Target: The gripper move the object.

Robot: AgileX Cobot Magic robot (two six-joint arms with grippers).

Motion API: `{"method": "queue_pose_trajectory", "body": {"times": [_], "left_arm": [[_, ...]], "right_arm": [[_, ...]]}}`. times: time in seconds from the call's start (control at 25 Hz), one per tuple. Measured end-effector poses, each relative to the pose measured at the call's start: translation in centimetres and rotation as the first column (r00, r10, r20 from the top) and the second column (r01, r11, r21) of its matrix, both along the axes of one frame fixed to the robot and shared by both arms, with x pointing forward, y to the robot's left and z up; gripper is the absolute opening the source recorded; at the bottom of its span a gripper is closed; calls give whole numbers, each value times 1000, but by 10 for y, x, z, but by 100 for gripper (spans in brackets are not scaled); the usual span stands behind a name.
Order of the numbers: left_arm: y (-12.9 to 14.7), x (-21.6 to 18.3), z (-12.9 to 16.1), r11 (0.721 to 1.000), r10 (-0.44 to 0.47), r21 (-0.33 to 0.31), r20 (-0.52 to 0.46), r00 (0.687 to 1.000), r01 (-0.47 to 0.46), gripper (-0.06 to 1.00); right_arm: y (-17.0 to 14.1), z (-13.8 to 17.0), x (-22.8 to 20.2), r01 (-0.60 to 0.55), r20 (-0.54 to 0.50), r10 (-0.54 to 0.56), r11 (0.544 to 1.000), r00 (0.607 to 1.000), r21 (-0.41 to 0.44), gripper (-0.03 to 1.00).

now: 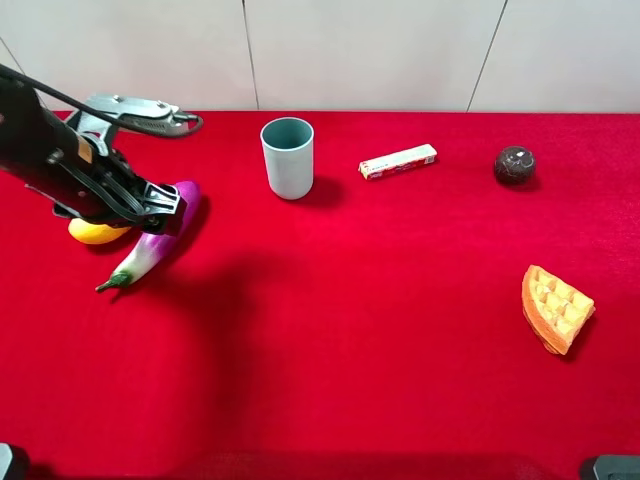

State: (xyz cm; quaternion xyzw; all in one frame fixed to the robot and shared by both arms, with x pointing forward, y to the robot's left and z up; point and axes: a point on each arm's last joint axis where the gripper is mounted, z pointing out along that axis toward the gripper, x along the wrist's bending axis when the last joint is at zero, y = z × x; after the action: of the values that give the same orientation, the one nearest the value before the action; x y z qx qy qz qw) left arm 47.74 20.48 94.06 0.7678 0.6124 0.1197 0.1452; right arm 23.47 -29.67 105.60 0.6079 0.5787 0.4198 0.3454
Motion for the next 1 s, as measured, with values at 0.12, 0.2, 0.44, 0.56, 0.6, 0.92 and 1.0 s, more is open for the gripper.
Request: {"method": "queue_pose_trajectory", "body": {"times": [0.12,0.2,0.44,0.56,0.6,0.92,1.0], "left_arm": [[2,-10,14,1000,3,-21,-31,1000,-4,77],[2,-16,25,1000,-6,-31,-59,998,4,77],[0,-22,60,999,-38,-30,-173,984,33,77],[-1,-22,79,999,-51,-19,-218,975,48,77],[-1,-23,83,998,-59,-14,-239,969,57,77],[-4,-27,115,991,-134,-19,-344,929,135,83],[-5,-26,121,988,-150,-26,-321,935,150,86]], "right_arm": [[0,0,0,0,0,0,1000,1000,0,69],[0,0,0,0,0,0,1000,1000,0,69],[0,0,0,0,-1,0,1000,1000,0,69],[0,0,0,0,-1,0,1000,1000,0,69],[0,0,0,0,-1,0,1000,1000,0,69],[0,0,0,0,-1,0,1000,1000,0,69],[0,0,0,0,-1,0,1000,1000,0,69]]}}
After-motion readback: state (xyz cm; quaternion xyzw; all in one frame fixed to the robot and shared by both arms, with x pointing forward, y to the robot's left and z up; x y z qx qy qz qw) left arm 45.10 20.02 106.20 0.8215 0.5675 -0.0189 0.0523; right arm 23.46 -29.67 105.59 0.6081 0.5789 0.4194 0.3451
